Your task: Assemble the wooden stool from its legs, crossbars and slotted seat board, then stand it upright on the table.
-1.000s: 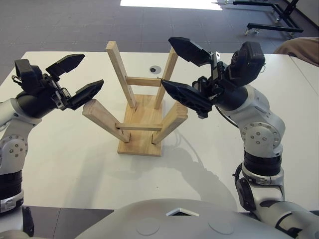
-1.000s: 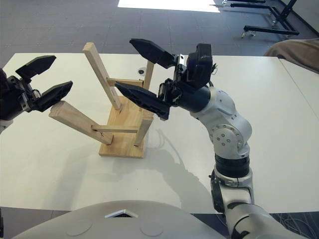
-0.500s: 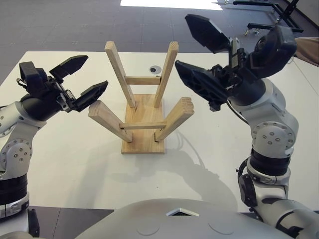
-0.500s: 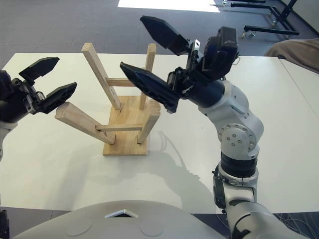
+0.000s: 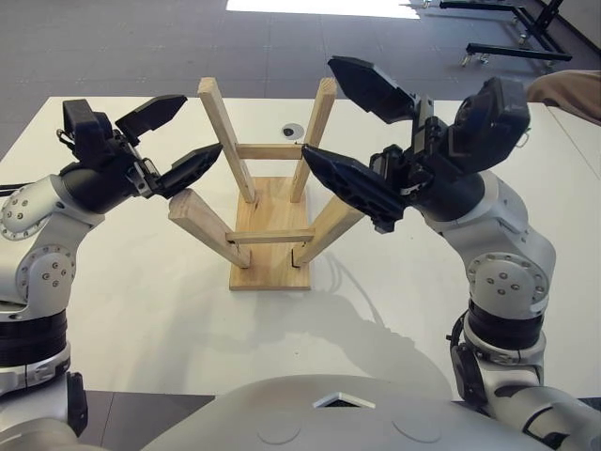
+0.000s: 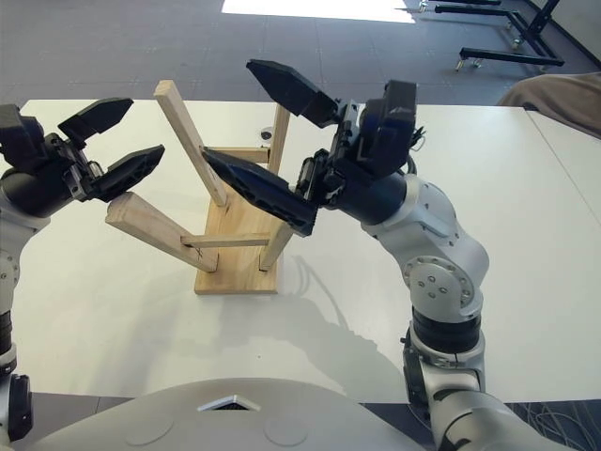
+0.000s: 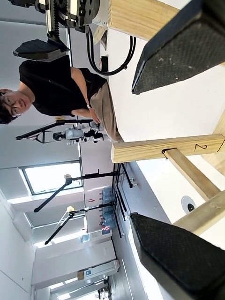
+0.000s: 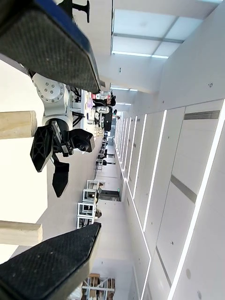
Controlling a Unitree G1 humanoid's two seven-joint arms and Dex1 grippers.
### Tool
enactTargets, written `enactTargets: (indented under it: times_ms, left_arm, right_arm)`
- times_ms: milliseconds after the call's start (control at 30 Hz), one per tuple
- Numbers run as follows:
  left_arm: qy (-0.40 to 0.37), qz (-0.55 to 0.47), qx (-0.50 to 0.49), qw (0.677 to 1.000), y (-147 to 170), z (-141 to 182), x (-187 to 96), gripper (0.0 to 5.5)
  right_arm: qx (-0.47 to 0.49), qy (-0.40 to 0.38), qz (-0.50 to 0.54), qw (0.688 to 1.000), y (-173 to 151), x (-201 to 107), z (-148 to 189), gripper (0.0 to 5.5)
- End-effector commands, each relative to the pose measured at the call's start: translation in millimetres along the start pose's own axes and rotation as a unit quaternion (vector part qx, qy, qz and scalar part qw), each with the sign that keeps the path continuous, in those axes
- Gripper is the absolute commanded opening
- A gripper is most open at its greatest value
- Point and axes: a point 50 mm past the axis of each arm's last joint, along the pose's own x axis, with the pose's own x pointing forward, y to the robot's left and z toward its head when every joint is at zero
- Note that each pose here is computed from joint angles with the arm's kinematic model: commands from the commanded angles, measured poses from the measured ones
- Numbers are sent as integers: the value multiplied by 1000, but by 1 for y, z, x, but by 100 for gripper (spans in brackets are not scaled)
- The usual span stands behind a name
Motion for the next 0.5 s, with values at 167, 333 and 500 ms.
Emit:
enactTargets:
  times_ms: [167, 333, 500]
  left_arm:
    - [13, 0, 4, 1000, 3, 1, -4, 464]
    - [18, -6, -3, 1000, 3, 0, -1, 464]
    - [22, -13, -9, 1000, 2, -2, 1, 464]
  right_arm:
    - [-30, -22, 37, 999, 7, 15, 22, 504]
    - [96, 180, 30, 978, 21, -8, -71, 504]
    - [80, 286, 38, 954, 25, -25, -98, 504]
